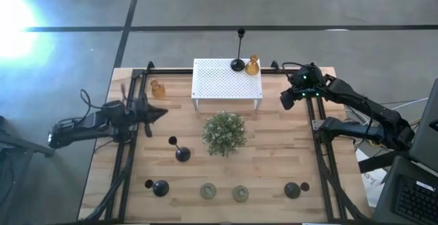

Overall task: Pick & Place candle stick holders
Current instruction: Put the large black candle holder on the shelf

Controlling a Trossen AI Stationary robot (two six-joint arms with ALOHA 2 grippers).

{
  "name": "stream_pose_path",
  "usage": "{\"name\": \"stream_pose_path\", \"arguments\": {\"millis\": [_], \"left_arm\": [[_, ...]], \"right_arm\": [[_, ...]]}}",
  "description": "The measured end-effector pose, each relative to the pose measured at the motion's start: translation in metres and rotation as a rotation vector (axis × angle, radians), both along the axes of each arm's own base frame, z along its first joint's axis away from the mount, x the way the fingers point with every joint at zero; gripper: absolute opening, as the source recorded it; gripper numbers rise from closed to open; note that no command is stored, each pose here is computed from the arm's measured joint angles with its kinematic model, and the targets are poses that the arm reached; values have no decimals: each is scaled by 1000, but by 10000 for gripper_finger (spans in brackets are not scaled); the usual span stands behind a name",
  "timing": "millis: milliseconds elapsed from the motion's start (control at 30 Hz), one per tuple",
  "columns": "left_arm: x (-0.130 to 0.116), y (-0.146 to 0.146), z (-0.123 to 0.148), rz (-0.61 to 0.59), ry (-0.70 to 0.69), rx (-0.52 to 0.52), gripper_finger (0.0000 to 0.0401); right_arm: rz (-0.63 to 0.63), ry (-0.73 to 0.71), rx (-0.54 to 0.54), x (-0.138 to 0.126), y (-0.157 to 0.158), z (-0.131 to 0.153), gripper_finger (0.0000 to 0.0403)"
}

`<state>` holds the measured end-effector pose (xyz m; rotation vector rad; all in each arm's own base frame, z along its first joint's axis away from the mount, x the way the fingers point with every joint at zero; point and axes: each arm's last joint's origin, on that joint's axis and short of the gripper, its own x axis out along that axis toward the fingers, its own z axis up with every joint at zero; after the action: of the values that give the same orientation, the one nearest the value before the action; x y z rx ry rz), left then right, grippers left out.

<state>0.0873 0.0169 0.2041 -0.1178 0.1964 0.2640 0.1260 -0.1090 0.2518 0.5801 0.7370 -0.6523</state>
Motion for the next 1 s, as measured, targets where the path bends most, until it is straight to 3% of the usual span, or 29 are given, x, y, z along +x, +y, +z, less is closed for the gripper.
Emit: {"name": "stream_pose_path", "arguments": {"millis": [300,633,1000], "left_arm": [[13,-5,-14,-204,146,-203,14],[22,-10,-17,-413,187,-274,14],[31,-14,-25,-441,280,-365,15]], "right_arm": [[18,-4,-25,1,-1,4,9],[45,5,-48,1,-1,4,9],[39,-18,-77,3,-3,7,9]]}}
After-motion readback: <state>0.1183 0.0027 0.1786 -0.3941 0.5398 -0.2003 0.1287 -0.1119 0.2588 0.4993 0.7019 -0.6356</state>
